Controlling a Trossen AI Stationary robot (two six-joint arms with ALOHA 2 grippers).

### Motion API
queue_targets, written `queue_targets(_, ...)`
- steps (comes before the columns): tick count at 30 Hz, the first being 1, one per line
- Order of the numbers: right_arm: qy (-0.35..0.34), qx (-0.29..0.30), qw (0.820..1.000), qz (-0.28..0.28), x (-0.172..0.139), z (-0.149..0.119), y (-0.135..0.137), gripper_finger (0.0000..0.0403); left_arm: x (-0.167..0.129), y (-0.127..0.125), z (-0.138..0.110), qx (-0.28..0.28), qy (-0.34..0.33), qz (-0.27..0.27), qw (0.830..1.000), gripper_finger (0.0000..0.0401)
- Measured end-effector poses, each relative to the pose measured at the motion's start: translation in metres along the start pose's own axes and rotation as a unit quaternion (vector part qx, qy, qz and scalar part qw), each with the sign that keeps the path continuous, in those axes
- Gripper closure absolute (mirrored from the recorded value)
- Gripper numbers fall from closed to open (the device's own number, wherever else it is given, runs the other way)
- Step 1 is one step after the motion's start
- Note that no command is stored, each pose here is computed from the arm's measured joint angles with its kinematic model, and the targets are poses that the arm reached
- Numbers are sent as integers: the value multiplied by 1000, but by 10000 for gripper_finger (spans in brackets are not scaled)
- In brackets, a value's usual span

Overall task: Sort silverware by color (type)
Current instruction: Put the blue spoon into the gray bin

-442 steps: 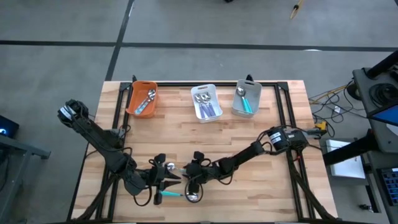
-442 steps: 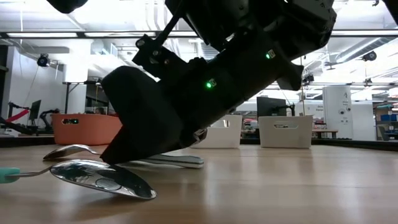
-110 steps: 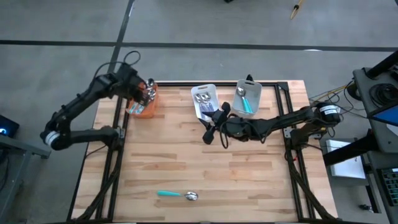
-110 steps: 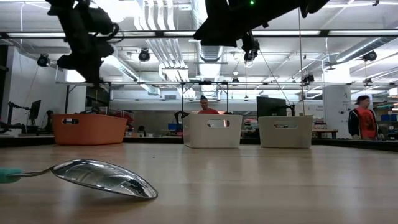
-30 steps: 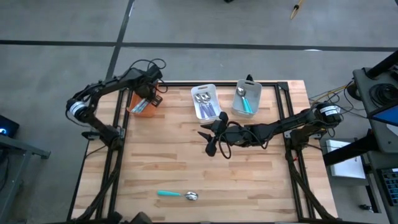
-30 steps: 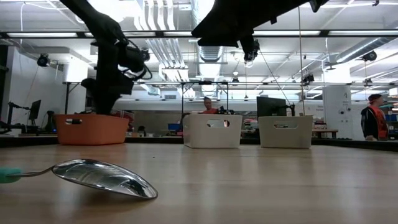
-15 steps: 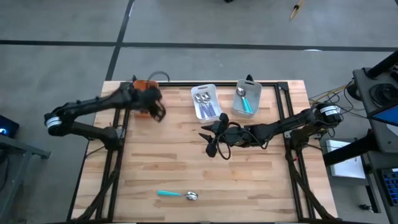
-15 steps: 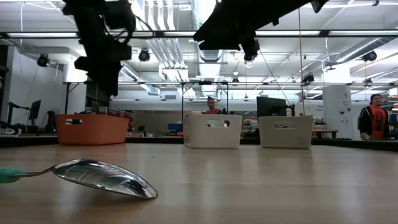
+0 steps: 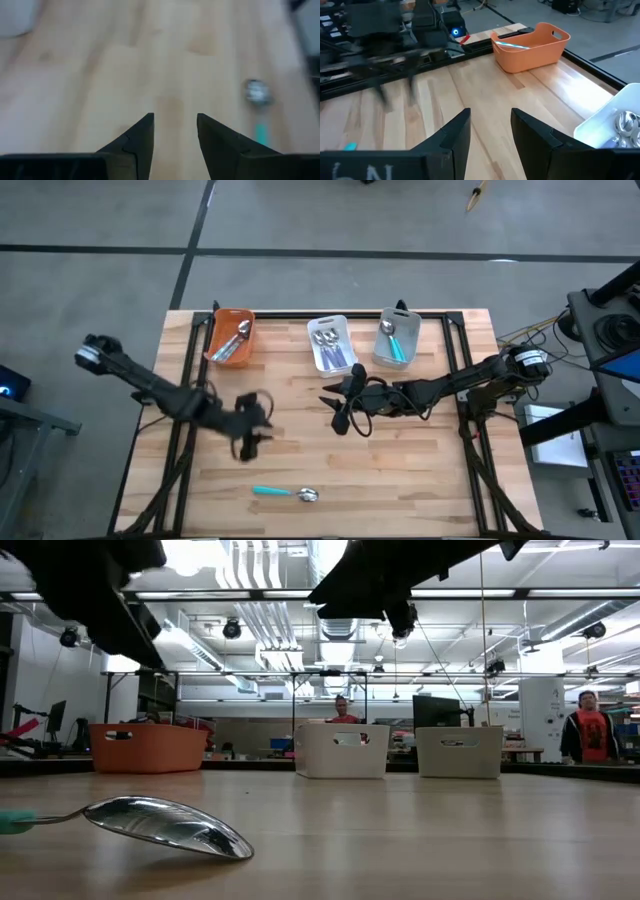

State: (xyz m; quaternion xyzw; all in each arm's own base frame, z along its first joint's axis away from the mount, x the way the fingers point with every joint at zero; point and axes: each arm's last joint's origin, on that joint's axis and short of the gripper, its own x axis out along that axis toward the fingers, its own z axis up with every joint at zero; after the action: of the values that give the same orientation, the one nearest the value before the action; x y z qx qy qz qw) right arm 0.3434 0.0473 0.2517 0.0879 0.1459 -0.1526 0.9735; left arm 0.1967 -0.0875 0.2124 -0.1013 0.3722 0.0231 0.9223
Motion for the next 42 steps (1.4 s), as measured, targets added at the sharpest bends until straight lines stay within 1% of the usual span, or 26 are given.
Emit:
queue_targets(2, 0, 0, 1000, -2, 0, 0, 0, 273, 2, -16, -7, 14, -16, -23, 1000, 271)
queue_targets(5, -1, 0, 1000, -3, 0, 0, 0, 275, 5, -36, -15, 32, -31, -37, 998, 271)
queue_targets(10, 1, -2, 1000, -4, 0, 0, 0, 273, 16, -58, -21, 50, -12, -36, 998, 272)
queue_targets(15, 2, -1, 1000, -4, 0, -1, 0, 275, 34, -73, -28, 73, 18, -24, 997, 272)
queue_targets(22, 4, -1, 1000, -2, 0, -1, 0, 270, 49, -84, -37, 91, 40, -16, 995, 272)
queue_targets(26, 8, -1, 1000, 12, 0, -1, 1, 272, 54, -94, -36, 90, 49, -28, 994, 272)
queue_targets(29, 11, 4, 1000, 15, 0, -2, 1, 275, 56, -102, -35, 102, 49, -33, 993, 269)
queue_targets(32, 14, 6, 1000, 23, 0, -2, 1, 274, 57, -108, -36, 113, 50, -38, 992, 258)
queue_targets(38, 16, 2, 999, 35, -4, -4, 8, 268, 59, -114, -42, 118, 55, -41, 991, 217)
queue_targets(42, 17, 0, 999, 42, -6, -5, 13, 271, 62, -118, -44, 110, 48, -50, 992, 208)
